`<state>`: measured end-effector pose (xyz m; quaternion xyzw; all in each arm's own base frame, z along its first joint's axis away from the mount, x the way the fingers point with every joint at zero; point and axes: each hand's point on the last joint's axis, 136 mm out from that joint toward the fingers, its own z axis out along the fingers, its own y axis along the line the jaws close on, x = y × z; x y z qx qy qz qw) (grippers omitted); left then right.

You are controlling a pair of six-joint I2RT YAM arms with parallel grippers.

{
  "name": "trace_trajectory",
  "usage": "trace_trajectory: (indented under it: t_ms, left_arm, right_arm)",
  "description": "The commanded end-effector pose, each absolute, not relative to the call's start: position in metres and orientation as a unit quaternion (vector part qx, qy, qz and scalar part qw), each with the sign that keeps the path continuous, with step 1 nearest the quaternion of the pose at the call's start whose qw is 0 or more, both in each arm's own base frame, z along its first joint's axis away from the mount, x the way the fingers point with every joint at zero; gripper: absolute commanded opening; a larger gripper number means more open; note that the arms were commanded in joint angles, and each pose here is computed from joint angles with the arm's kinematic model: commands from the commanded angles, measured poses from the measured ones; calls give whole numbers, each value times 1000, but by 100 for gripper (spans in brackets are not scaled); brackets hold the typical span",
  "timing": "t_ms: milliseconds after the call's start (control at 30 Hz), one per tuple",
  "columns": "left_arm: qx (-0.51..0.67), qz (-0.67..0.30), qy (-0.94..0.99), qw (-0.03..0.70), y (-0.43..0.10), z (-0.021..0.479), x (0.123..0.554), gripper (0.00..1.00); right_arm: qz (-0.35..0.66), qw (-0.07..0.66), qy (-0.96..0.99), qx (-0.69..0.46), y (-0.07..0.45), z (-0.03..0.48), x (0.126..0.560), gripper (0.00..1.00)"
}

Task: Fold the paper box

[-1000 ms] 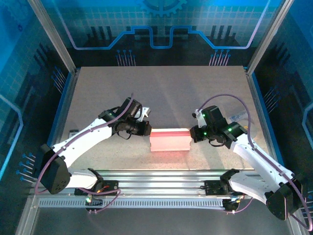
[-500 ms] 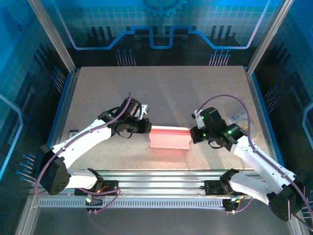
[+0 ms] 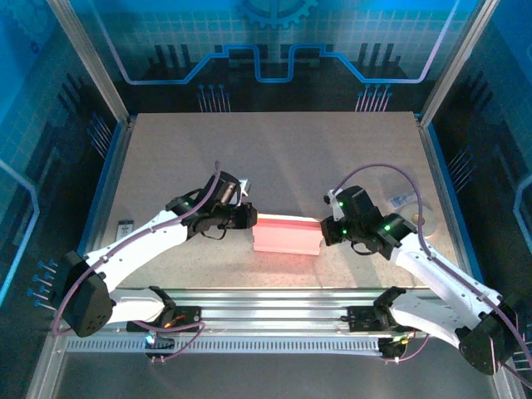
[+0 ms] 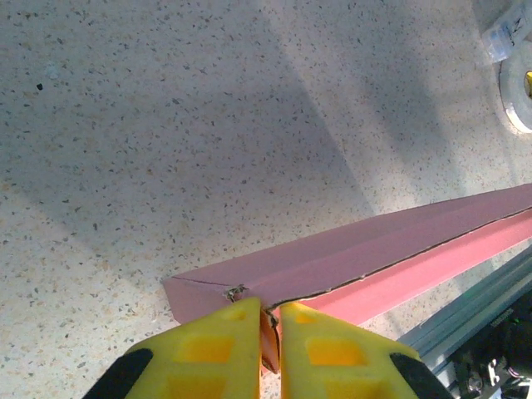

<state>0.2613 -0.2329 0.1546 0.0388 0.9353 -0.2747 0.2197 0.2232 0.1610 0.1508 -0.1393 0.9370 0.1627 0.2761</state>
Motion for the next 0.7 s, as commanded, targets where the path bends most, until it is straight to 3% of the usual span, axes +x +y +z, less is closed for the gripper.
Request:
trace_trajectory:
  t_ms: [0,667]
  left_arm:
    - [33,-296,928,225,-241,159,256,14]
    - [58,-241,938,241,-221,145,239,14]
  right_arm:
    - [183,261,936,-149,172,144,213,6]
    - [139,268,942,-149,160,135,205,6]
